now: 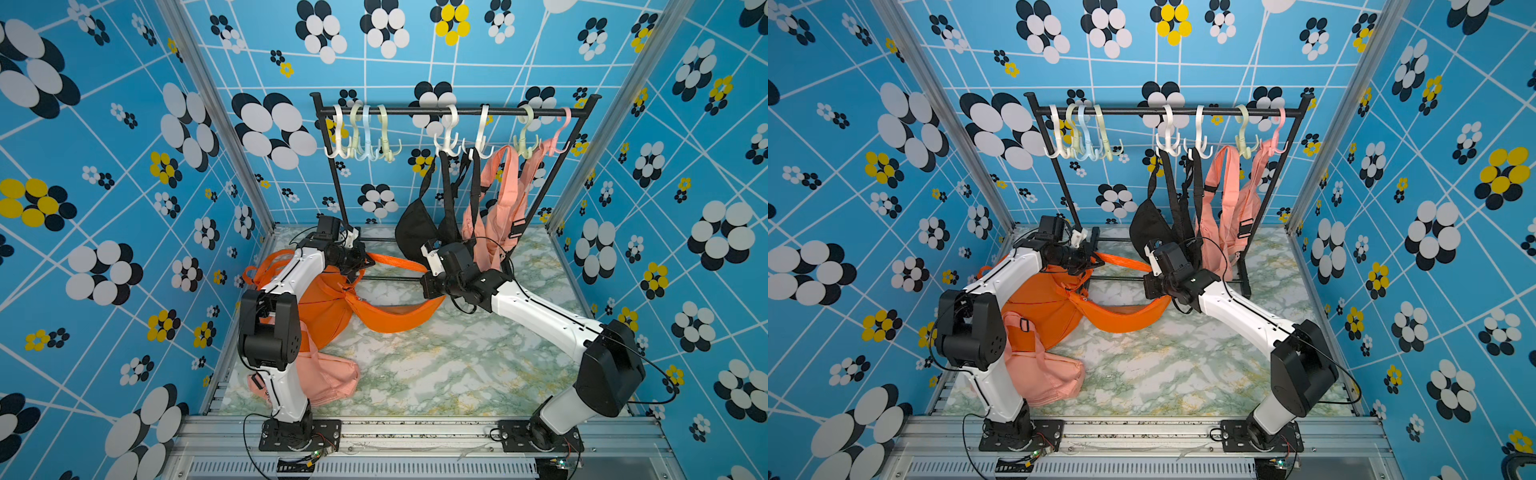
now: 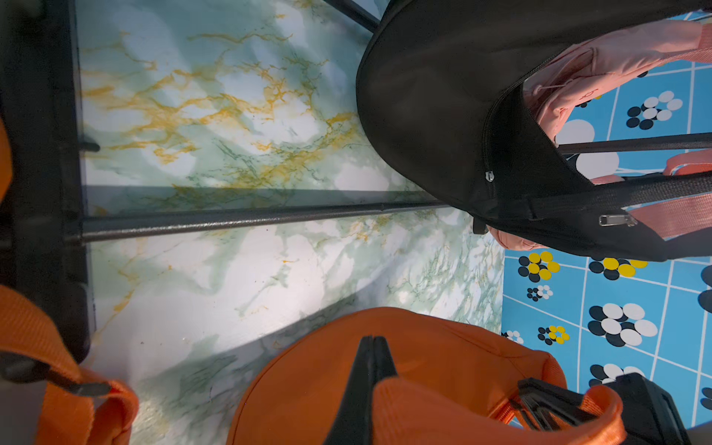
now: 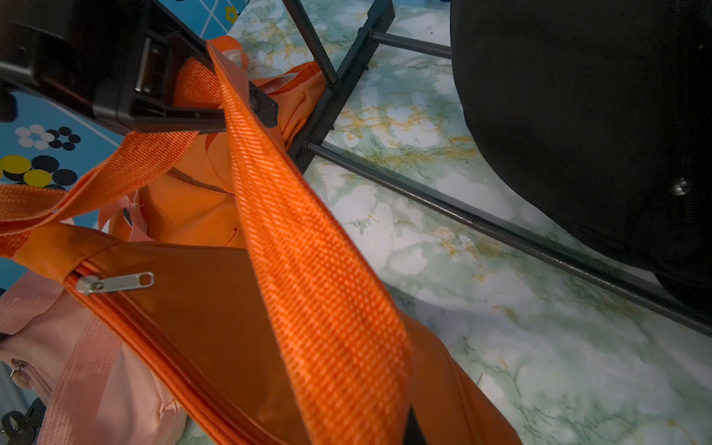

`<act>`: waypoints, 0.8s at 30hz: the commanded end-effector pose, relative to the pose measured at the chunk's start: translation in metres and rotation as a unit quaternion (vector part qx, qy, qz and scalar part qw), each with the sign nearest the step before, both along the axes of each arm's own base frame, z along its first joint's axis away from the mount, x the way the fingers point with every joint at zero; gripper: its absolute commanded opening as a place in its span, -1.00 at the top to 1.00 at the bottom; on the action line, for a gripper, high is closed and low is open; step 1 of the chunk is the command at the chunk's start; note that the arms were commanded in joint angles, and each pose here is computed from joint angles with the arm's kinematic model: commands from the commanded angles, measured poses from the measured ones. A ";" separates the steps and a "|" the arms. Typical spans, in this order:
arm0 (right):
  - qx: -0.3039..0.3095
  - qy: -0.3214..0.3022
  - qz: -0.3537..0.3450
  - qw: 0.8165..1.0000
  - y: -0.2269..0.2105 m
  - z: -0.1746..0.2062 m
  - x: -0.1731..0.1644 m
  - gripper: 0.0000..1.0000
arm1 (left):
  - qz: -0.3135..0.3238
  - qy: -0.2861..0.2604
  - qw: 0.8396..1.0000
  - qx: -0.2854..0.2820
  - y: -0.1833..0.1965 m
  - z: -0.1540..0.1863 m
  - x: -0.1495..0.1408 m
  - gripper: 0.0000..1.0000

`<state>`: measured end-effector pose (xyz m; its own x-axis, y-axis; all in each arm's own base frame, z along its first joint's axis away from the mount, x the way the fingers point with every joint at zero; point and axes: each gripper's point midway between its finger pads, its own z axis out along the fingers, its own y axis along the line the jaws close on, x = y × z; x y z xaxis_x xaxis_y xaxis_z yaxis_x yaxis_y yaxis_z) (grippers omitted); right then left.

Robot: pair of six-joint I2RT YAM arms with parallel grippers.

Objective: Take the bag off the hook
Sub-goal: Place the bag at the center of the board.

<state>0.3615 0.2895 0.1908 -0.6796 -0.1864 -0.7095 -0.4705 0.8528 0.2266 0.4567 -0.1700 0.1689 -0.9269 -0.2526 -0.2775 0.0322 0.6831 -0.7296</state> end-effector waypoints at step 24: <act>0.030 0.007 -0.042 0.999 0.000 0.003 0.096 1.00 | 0.063 -0.073 0.990 0.101 0.055 0.013 0.079 0.44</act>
